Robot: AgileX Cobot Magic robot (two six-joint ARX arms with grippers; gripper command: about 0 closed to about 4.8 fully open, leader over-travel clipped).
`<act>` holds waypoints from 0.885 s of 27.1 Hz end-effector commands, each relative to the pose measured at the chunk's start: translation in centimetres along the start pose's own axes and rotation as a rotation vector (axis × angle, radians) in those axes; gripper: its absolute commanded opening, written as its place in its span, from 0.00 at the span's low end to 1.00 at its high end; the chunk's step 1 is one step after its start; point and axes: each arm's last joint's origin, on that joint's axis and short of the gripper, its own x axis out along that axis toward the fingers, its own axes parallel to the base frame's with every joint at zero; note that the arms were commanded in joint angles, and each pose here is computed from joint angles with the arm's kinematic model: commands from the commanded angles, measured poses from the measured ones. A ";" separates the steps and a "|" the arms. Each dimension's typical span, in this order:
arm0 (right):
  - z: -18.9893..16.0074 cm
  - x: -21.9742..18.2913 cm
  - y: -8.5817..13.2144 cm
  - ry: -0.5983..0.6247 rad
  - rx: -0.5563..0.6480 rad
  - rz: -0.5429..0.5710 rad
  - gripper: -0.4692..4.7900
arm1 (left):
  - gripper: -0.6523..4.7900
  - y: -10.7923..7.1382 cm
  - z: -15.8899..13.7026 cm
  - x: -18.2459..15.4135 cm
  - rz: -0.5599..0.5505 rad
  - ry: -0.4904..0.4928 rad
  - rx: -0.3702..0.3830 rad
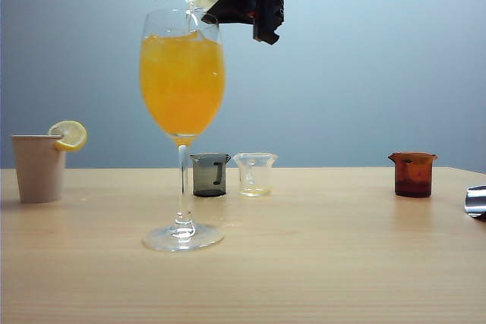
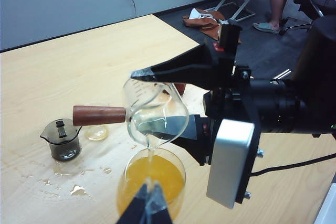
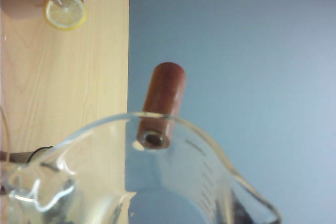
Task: Pick up the third measuring cup from the left, pour the pineapple juice inside into the goblet, and finally put the measuring cup back in its original place.
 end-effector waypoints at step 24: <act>0.6 -0.2 -0.9 -0.026 -0.098 -0.067 0.30 | 0.11 -0.1 0.2 -0.1 -0.005 -0.011 0.008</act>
